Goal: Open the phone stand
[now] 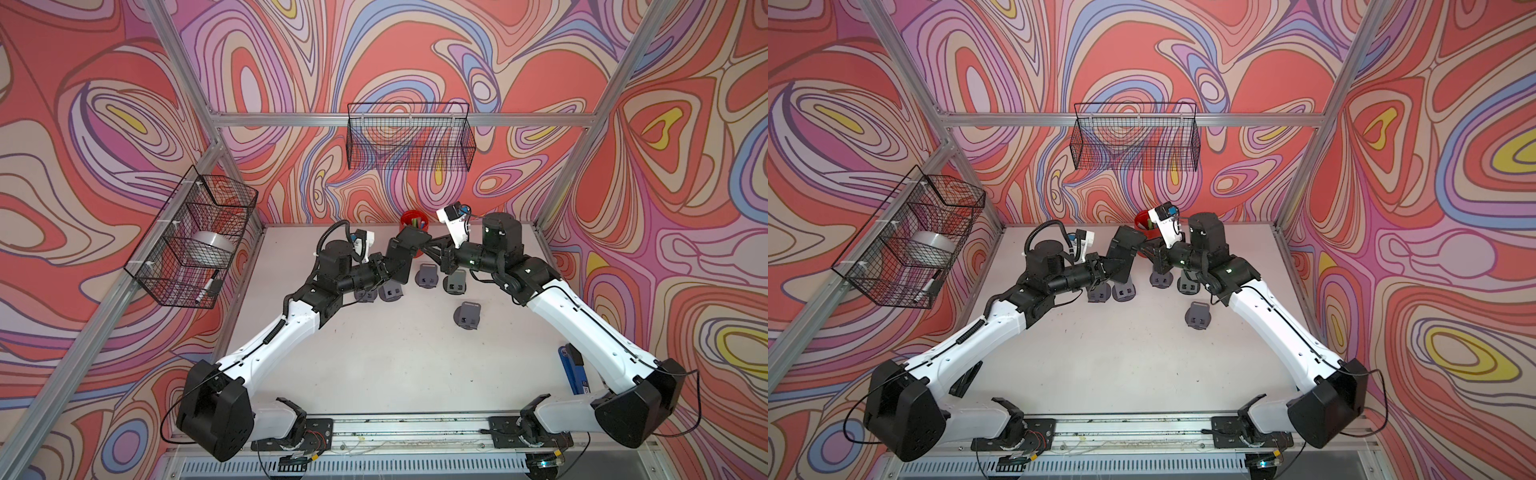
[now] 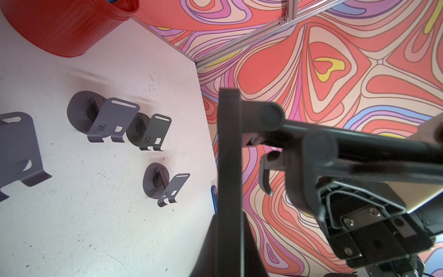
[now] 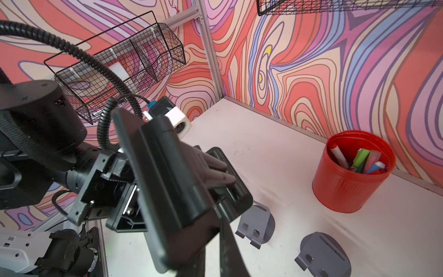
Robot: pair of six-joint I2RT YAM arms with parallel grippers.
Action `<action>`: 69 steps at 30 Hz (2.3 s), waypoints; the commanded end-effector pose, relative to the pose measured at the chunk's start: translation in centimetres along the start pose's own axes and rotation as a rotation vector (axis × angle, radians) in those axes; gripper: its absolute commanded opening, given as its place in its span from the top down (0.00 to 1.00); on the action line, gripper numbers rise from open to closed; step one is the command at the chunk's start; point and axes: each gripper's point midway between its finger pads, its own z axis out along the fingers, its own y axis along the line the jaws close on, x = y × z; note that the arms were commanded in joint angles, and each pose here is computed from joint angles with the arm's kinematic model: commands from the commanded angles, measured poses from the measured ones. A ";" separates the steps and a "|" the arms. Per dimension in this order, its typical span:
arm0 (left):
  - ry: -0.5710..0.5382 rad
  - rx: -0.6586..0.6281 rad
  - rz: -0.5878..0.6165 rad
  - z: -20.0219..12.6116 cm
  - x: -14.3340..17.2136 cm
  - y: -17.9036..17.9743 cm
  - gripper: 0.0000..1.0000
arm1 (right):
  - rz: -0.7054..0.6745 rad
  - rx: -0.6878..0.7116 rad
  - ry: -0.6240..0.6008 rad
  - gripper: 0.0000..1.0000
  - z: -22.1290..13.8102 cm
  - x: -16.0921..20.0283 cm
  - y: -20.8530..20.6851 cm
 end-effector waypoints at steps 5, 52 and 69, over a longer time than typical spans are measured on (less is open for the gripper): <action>-0.003 0.103 0.112 -0.4 -0.3 -3.4 1.00 | 0.024 -0.158 -0.040 0.97 0.4 -1.4 2.6; -0.078 0.094 0.277 0.4 -0.6 -1.9 1.00 | 0.088 -0.470 -0.045 1.00 -1.7 -2.7 7.6; -0.203 0.012 0.177 -4.6 -0.8 2.4 1.00 | 0.091 -0.312 0.053 0.30 -2.9 -0.1 6.2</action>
